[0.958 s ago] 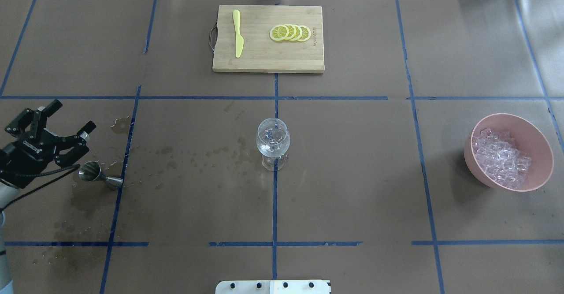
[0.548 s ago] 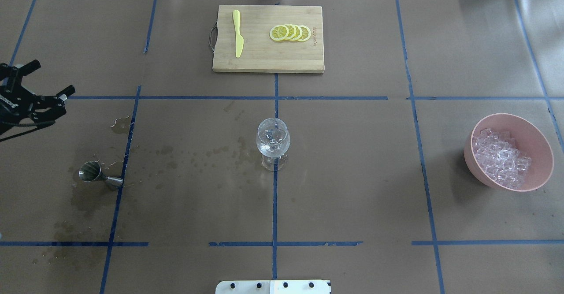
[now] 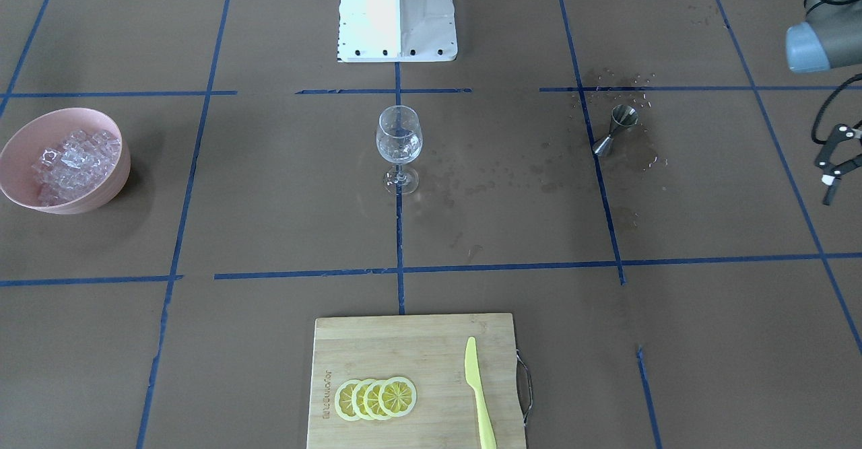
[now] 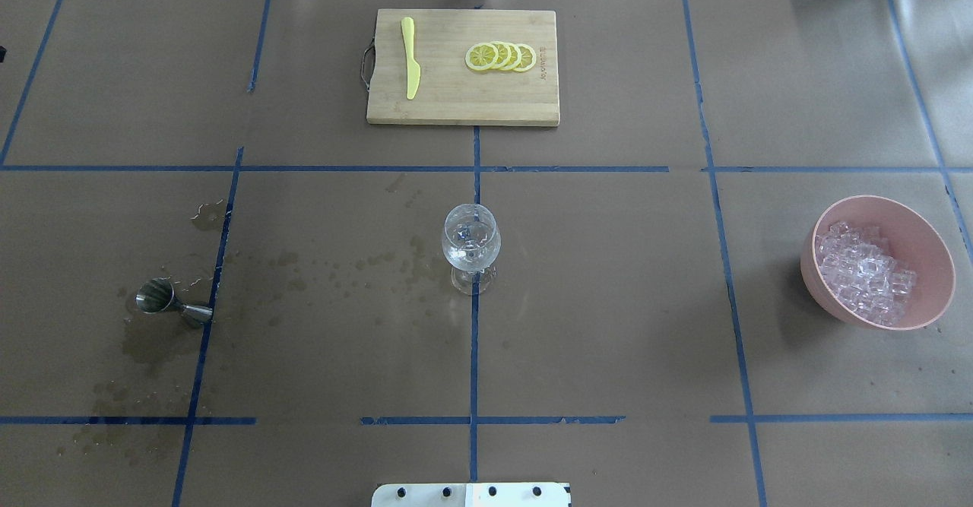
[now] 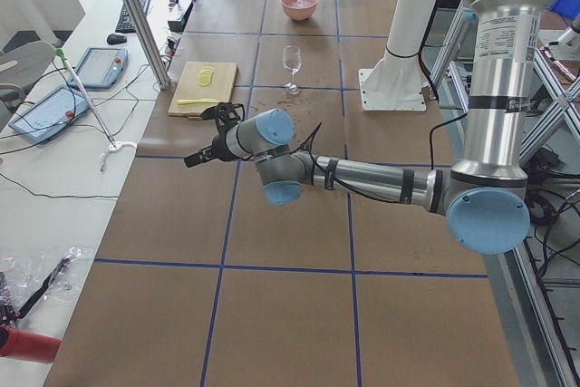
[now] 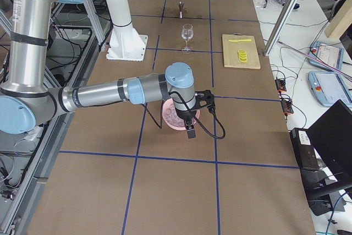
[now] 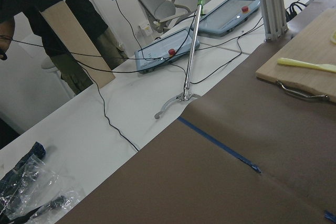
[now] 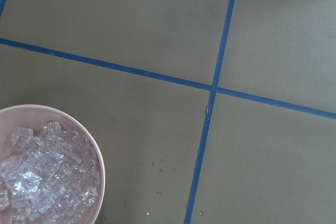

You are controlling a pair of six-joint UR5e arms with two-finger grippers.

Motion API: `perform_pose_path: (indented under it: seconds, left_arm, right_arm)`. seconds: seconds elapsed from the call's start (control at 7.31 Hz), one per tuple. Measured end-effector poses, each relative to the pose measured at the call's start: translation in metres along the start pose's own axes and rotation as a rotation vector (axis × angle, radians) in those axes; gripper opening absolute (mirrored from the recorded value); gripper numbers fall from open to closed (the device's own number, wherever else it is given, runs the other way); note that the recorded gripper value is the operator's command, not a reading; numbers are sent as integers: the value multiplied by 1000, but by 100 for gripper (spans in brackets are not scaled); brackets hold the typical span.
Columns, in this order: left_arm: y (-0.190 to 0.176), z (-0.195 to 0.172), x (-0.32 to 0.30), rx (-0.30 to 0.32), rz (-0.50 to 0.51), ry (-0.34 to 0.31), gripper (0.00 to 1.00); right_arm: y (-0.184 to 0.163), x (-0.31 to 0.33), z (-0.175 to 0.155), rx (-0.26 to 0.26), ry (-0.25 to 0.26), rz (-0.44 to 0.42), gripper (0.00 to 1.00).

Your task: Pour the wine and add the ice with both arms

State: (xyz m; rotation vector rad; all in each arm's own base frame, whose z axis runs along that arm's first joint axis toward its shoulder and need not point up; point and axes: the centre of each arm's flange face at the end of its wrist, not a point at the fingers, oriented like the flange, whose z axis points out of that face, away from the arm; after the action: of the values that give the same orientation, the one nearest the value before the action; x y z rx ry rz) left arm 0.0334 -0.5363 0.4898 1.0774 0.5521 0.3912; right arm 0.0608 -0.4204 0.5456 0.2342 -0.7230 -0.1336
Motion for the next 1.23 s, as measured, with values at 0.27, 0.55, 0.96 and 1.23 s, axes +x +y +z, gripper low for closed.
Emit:
perform_pose_path:
  seconds: [0.27,0.55,0.96,1.23]
  left_arm:
    - [9,-25,-67,-200,-106,-57,100]
    - [38,-27,-96,-413,-252,-89,100]
    - [92,-27,-105,-721,-411,-63,100]
    - [136,-33,-88,-832,-560,112,100]
  right_arm:
    - [1,1,1,-2,0,0,100]
    - [1,1,1,-3,0,2,100]
    - [2,2,3,-1,0,0,100]
    - [2,3,3,-1,-1,0,100]
